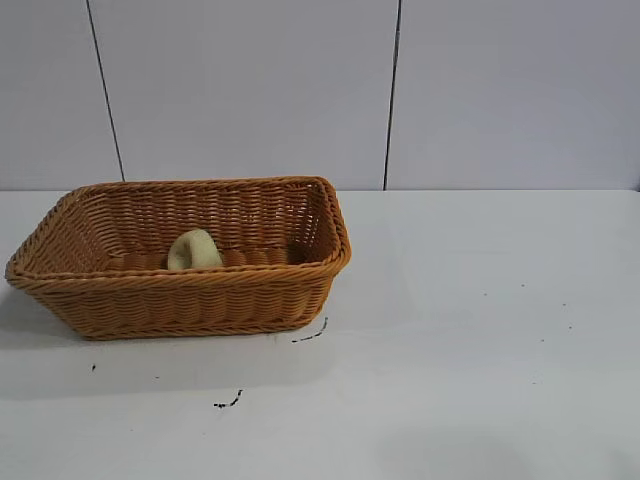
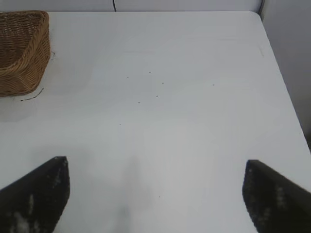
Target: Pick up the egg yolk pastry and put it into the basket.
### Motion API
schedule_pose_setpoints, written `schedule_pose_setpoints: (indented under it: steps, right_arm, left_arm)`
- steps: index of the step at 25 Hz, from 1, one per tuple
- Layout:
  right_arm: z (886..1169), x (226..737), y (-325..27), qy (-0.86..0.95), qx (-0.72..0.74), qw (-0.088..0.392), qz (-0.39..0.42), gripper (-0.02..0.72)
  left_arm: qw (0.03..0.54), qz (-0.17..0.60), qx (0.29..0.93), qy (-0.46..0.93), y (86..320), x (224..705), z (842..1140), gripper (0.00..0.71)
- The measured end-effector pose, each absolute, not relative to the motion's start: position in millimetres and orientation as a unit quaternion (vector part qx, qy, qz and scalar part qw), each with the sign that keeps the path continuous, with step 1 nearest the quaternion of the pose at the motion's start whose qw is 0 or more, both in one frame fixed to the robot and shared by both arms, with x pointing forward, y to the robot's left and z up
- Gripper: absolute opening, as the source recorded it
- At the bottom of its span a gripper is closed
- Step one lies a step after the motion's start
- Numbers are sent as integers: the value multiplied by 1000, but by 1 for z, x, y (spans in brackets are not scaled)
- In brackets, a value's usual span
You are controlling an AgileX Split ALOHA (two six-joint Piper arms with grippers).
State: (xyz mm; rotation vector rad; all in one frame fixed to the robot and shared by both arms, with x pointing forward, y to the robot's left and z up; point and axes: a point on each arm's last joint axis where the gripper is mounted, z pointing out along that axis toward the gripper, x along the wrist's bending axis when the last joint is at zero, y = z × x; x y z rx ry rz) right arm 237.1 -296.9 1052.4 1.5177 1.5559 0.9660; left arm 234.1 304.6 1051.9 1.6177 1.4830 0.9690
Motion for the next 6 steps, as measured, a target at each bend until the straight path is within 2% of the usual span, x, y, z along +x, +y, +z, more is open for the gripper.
schedule_pose_setpoints:
  steps: [6]
  right_arm:
    - [1052,237,-297,605,594,372,378,695]
  left_arm:
    - [363,376,628,576,305,234,1052,693]
